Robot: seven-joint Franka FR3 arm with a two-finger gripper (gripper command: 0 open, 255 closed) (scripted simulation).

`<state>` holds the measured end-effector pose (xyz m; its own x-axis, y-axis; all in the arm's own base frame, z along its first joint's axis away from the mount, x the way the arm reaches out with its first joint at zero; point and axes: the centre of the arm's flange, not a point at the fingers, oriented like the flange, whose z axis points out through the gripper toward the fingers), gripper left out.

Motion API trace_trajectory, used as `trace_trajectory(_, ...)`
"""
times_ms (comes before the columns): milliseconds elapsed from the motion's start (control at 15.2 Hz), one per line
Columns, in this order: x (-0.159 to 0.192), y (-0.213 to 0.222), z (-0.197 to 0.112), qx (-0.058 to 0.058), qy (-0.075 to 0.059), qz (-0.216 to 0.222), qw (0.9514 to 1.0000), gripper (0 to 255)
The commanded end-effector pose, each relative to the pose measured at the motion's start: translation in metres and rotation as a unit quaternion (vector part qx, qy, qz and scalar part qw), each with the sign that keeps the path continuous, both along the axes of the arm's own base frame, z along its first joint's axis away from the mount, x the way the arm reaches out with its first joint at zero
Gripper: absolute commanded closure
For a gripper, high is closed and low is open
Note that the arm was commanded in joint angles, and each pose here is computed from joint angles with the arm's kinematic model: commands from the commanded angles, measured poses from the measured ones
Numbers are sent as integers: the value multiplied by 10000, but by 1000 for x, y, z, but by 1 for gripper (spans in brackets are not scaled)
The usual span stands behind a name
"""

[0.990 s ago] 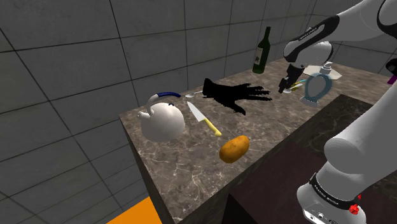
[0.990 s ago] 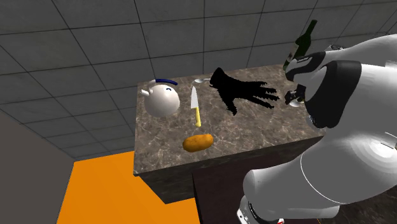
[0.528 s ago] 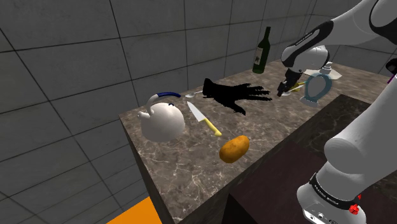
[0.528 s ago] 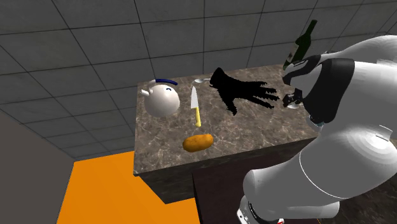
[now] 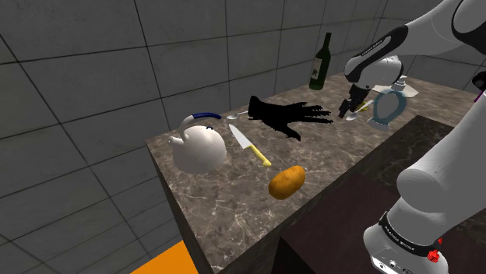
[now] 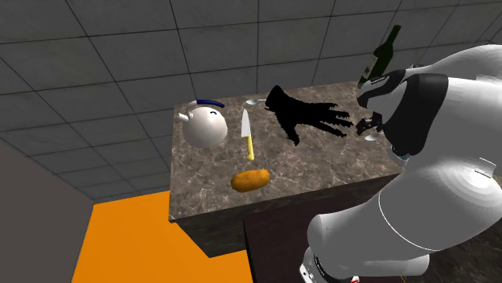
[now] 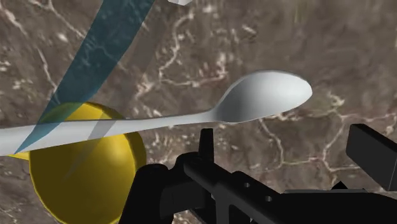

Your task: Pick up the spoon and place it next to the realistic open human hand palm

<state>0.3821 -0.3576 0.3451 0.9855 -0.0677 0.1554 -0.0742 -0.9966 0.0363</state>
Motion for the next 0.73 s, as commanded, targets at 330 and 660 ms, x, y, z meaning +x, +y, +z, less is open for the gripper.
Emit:
trace_trajectory(330, -8, 2, 49, 0, 0, 0, 10000, 0)
trace_trajectory(660, -8, 2, 49, 0, 0, 0, 10000, 0)
